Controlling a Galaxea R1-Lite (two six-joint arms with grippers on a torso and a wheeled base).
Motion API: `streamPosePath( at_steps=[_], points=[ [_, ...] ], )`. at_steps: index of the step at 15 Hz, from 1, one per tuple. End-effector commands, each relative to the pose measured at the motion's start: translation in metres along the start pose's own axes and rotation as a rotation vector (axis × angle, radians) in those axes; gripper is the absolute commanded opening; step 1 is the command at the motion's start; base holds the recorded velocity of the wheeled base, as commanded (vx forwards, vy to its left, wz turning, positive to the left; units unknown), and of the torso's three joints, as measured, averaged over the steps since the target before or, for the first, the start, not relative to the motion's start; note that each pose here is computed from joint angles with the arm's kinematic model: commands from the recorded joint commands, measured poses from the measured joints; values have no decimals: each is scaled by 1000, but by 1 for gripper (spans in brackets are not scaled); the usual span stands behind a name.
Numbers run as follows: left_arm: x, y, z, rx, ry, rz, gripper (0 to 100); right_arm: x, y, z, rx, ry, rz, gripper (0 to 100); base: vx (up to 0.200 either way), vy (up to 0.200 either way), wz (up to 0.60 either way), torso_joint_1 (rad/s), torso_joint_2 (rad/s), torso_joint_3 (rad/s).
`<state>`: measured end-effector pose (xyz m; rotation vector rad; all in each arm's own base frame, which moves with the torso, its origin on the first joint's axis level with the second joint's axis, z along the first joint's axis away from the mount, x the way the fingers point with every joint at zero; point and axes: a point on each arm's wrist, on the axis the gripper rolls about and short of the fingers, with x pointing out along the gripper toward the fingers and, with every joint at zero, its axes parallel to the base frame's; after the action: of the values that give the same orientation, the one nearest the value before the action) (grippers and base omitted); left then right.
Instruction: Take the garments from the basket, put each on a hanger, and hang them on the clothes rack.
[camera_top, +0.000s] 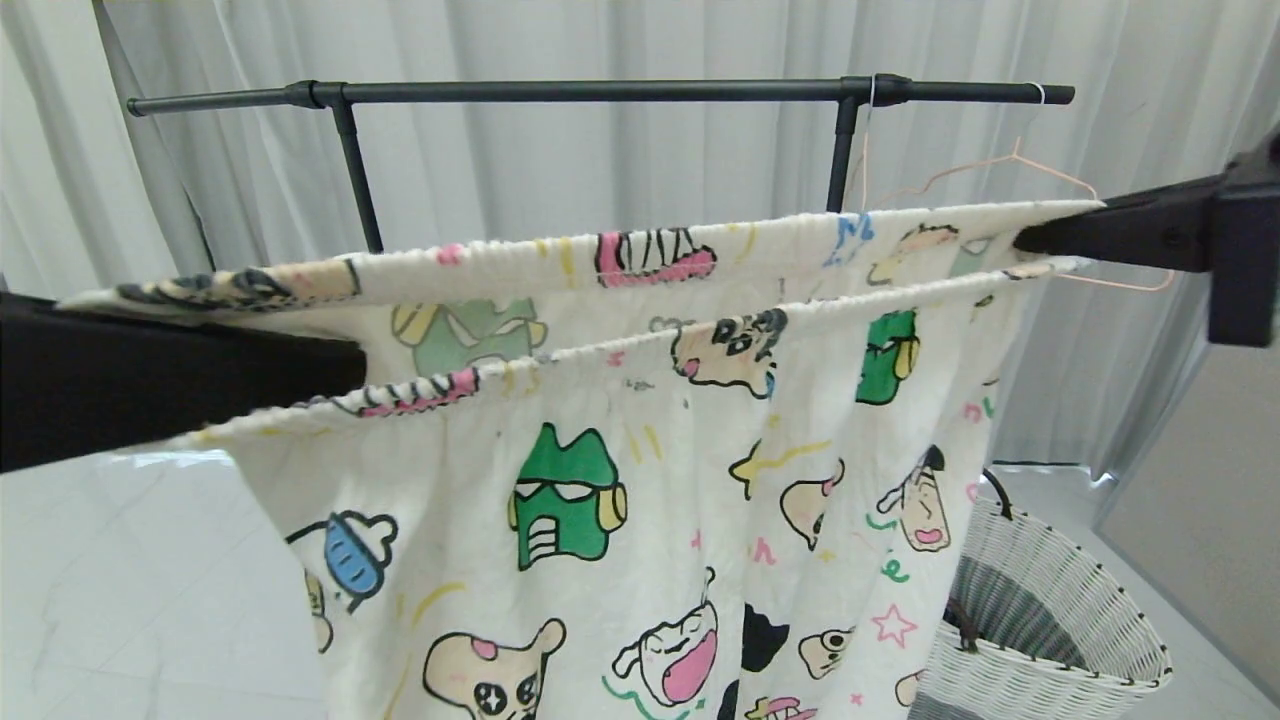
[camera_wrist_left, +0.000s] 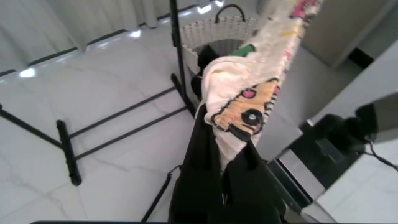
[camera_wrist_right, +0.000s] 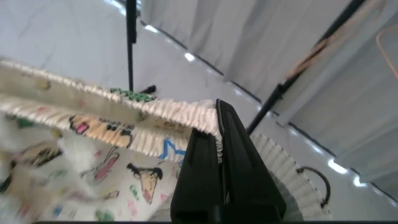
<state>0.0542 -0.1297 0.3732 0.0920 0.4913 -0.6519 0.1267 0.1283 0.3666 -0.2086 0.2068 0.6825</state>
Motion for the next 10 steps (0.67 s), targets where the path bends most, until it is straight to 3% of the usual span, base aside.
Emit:
streamPosePath(
  at_steps=[1, 3, 6, 10],
  points=[
    [23, -10, 11, -13, 6, 36, 0, -51, -4, -9, 0, -28, 58, 0, 0, 0, 0, 0, 0, 0],
    [36, -12, 22, -55, -44, 58, 0, -67, -1, -18, -10, -13, 145, 0, 0, 0, 0, 0, 0, 0],
    [43, -6, 26, -82, -58, 101, 0, -67, 13, -19, -44, -13, 266, 0, 0, 0, 0, 0, 0, 0],
    [45, 9, 28, -115, -74, 206, 0, -48, 20, -16, -57, 14, 224, 0, 0, 0, 0, 0, 0, 0]
  ],
)
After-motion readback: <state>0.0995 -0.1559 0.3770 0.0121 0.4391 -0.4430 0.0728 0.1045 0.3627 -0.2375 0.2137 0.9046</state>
